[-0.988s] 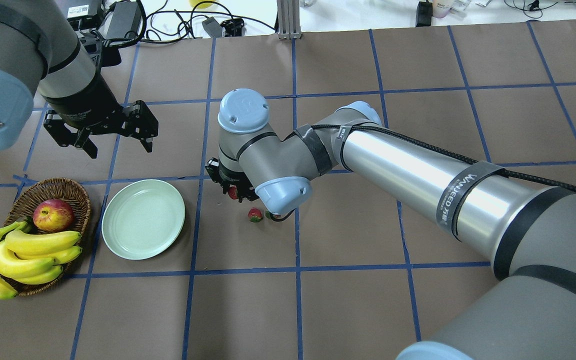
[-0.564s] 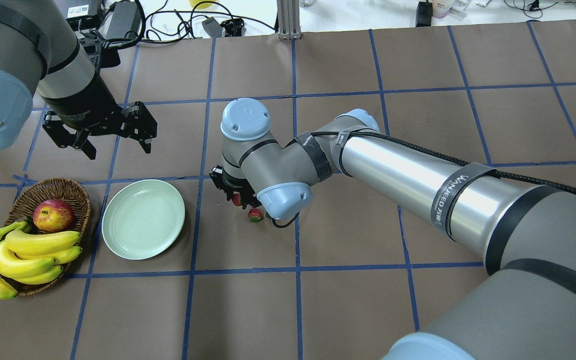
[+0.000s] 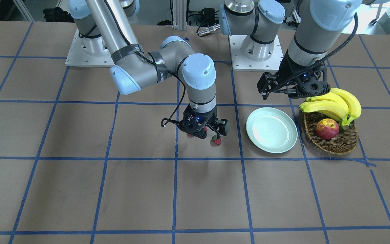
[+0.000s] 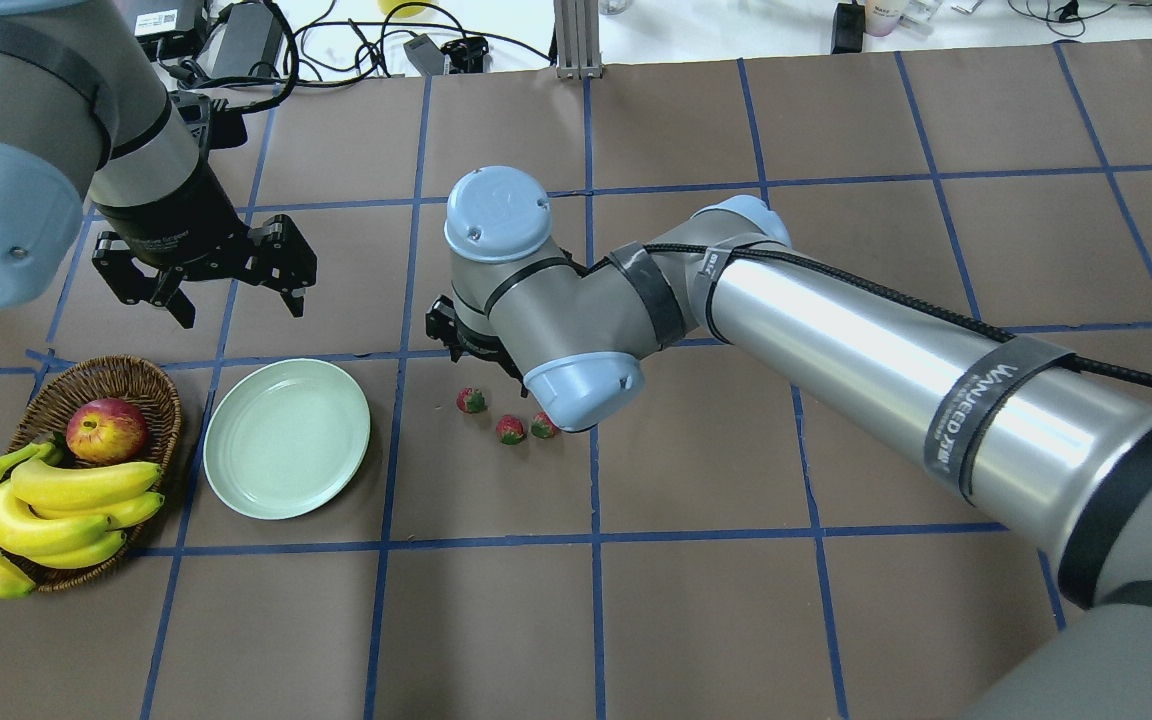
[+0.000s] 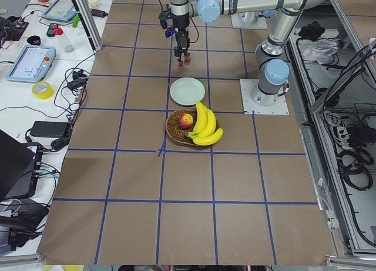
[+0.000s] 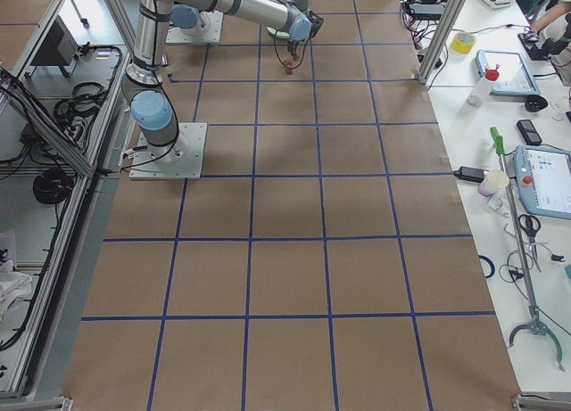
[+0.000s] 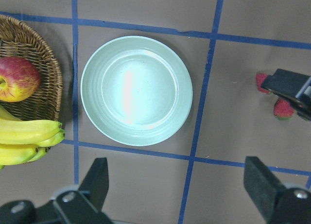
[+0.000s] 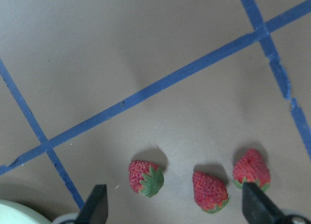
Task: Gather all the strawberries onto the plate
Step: 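Raise the right arm away while the left arm reaches toward the strawberries, then grasp the strawberry nearest the plate with the left gripper and lift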
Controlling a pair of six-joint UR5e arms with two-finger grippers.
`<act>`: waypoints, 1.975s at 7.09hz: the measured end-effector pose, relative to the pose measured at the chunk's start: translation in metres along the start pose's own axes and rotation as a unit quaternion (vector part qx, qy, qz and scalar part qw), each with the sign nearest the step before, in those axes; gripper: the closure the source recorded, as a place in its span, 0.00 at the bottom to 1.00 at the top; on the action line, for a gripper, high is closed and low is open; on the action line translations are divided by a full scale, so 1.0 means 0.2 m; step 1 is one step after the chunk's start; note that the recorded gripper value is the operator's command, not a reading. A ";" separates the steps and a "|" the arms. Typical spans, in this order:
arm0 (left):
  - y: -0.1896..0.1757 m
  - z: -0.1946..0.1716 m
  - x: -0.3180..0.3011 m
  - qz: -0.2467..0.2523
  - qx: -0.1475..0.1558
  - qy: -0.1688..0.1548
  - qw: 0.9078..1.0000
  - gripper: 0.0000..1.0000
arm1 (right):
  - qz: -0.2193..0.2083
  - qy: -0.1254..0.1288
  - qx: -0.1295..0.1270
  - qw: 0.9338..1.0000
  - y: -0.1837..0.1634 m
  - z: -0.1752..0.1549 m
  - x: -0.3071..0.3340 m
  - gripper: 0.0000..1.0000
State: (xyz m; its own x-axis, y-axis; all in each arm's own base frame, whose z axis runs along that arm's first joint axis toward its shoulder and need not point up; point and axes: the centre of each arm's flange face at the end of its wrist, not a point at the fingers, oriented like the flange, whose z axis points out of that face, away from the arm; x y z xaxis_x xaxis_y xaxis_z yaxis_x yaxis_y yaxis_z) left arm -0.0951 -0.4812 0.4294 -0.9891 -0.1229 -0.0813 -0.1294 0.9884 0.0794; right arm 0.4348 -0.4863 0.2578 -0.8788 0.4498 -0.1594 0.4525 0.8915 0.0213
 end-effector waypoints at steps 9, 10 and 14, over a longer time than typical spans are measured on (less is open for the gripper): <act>-0.17 0.62 0.53 -0.146 0.000 0.059 0.987 0.00 | -0.233 0.033 0.023 0.972 -0.77 -1.47 0.94 0.00; -0.18 0.73 0.58 -0.155 0.003 0.060 0.986 0.00 | -0.287 0.034 0.032 0.957 -0.72 -1.58 0.95 0.00; -0.22 1.03 0.69 -0.160 -0.012 0.053 0.986 0.09 | -0.342 0.036 0.038 0.938 -0.70 -1.67 1.02 0.00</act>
State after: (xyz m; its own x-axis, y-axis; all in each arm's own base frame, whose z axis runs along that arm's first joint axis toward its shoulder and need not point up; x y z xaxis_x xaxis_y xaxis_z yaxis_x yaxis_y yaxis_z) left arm -0.2120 -0.5229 0.2093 -0.8987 -0.4385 -0.0023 -0.4370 0.8951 0.0891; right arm 0.1406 -0.5016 0.5522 -0.9745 -0.2203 -0.0424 -0.2130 0.9681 -0.1323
